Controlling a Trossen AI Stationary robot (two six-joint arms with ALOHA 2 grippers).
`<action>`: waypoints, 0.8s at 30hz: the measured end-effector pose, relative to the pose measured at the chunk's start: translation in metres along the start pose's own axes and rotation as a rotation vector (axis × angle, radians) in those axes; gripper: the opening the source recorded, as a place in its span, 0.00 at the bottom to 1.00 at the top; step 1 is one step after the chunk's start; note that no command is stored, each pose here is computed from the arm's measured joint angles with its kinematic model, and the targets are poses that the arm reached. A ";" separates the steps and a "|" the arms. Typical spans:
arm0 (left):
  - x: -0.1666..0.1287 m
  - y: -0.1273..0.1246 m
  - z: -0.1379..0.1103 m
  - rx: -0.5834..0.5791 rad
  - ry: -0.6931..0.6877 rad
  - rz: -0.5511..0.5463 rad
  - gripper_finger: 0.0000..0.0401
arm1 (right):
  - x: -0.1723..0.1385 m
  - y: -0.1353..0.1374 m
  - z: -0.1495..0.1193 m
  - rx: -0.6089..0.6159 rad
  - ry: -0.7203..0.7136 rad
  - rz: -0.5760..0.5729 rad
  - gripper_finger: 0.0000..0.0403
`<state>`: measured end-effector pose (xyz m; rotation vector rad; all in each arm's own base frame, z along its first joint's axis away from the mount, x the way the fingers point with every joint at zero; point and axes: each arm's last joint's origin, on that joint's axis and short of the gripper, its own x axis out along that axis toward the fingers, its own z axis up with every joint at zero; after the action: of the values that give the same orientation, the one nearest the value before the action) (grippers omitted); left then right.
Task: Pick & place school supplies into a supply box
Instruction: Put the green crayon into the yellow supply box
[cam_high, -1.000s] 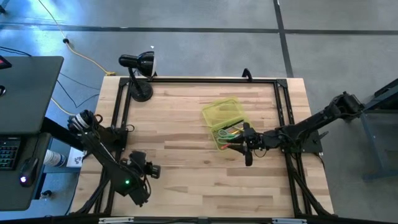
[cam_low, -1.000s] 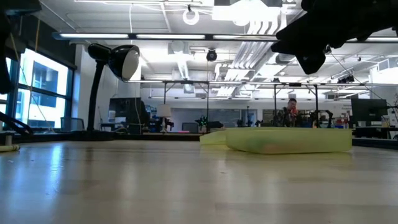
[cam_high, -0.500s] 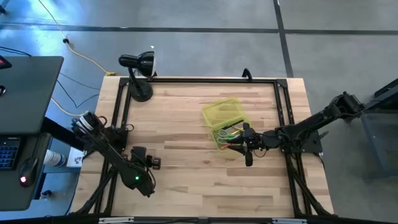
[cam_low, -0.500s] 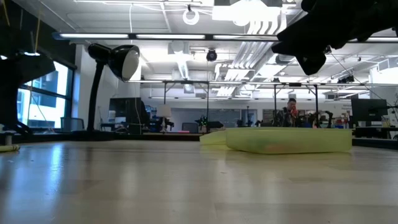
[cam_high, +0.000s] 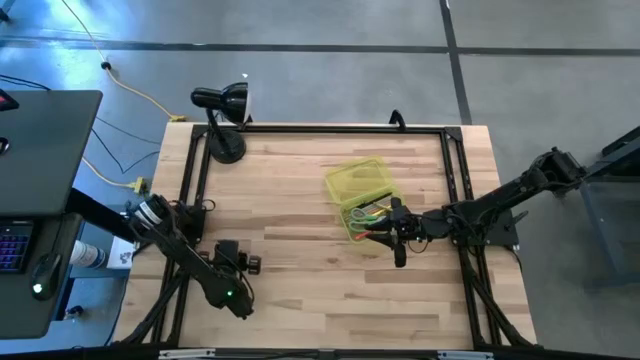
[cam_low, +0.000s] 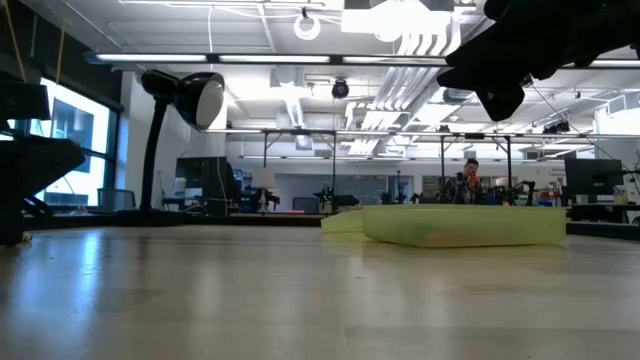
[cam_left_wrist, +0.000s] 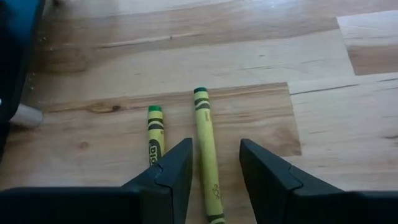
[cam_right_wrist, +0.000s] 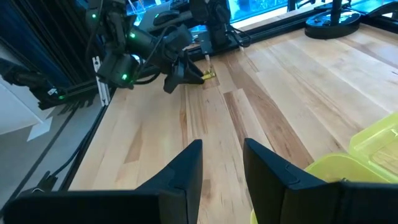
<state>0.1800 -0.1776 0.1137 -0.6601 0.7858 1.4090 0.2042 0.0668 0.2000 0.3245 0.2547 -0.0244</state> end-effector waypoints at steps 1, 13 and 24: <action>0.001 0.000 -0.001 0.003 -0.008 0.002 0.42 | 0.000 0.000 0.000 0.000 0.000 0.000 0.23; 0.015 -0.004 -0.013 0.026 -0.072 -0.008 0.42 | 0.000 0.000 0.000 0.008 0.000 0.000 0.23; 0.025 0.006 -0.031 -0.016 -0.171 -0.037 0.42 | 0.000 0.000 0.000 0.029 0.005 0.007 0.23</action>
<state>0.1710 -0.1868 0.0755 -0.5553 0.6250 1.4184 0.2041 0.0672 0.1998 0.3540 0.2588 -0.0206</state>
